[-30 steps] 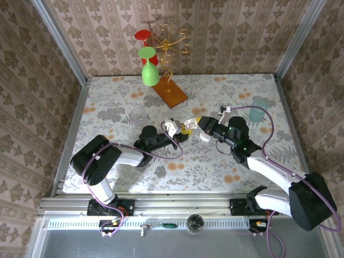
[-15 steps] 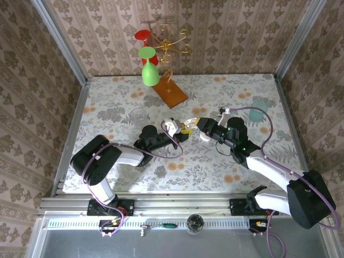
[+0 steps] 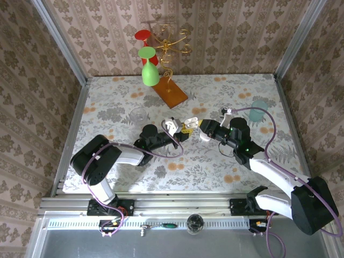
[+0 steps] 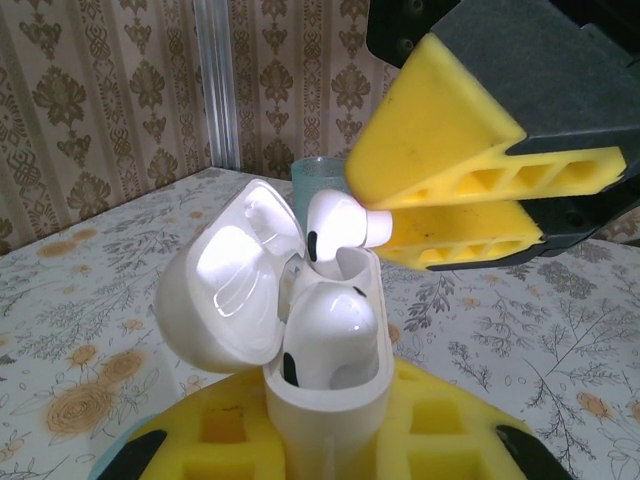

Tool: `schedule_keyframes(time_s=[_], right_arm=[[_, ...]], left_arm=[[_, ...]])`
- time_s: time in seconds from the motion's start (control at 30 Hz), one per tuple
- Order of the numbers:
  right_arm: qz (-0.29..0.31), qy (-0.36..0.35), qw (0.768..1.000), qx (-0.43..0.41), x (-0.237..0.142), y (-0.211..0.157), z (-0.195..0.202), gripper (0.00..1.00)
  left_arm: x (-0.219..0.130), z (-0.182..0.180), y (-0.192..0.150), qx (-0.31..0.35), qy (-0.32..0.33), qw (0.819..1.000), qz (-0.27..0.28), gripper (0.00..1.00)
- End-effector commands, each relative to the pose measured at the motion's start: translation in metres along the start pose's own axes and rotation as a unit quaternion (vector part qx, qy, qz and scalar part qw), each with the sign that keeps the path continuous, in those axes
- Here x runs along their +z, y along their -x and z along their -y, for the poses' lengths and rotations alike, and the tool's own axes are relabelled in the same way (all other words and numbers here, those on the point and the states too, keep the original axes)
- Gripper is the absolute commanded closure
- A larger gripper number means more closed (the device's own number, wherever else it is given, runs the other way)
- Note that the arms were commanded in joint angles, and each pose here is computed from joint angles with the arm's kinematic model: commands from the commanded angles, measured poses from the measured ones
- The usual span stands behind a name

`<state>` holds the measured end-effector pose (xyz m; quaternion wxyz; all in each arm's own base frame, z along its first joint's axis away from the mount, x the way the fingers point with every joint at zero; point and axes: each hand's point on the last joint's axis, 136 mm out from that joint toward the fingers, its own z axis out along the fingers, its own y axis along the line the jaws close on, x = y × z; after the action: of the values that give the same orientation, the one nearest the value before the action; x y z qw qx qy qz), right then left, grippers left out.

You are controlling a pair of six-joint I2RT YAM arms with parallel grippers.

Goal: Insert the wireless bluetooth earbuds into the charging case

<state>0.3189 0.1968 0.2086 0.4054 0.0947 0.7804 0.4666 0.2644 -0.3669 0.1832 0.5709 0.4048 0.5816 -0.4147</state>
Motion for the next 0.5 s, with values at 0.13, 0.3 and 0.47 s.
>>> schedule_keyframes(time_s=[0.13, 0.3, 0.47], right_arm=[[-0.009, 0.024, 1.0, -0.013, -0.001, 0.002, -0.014, 0.76], [-0.026, 0.03, 0.999, -0.014, 0.004, -0.002, -0.017, 0.79], [-0.046, 0.038, 0.998, -0.008, 0.013, -0.007, -0.019, 0.8]], left_arm=[[0.004, -0.005, 0.003, 0.005, 0.0, 1.0, 0.004, 1.0], [0.004, -0.005, 0.002, 0.007, -0.001, 1.0, -0.003, 1.0], [0.004, -0.003, 0.006, 0.01, -0.005, 1.0, 0.0, 1.0]])
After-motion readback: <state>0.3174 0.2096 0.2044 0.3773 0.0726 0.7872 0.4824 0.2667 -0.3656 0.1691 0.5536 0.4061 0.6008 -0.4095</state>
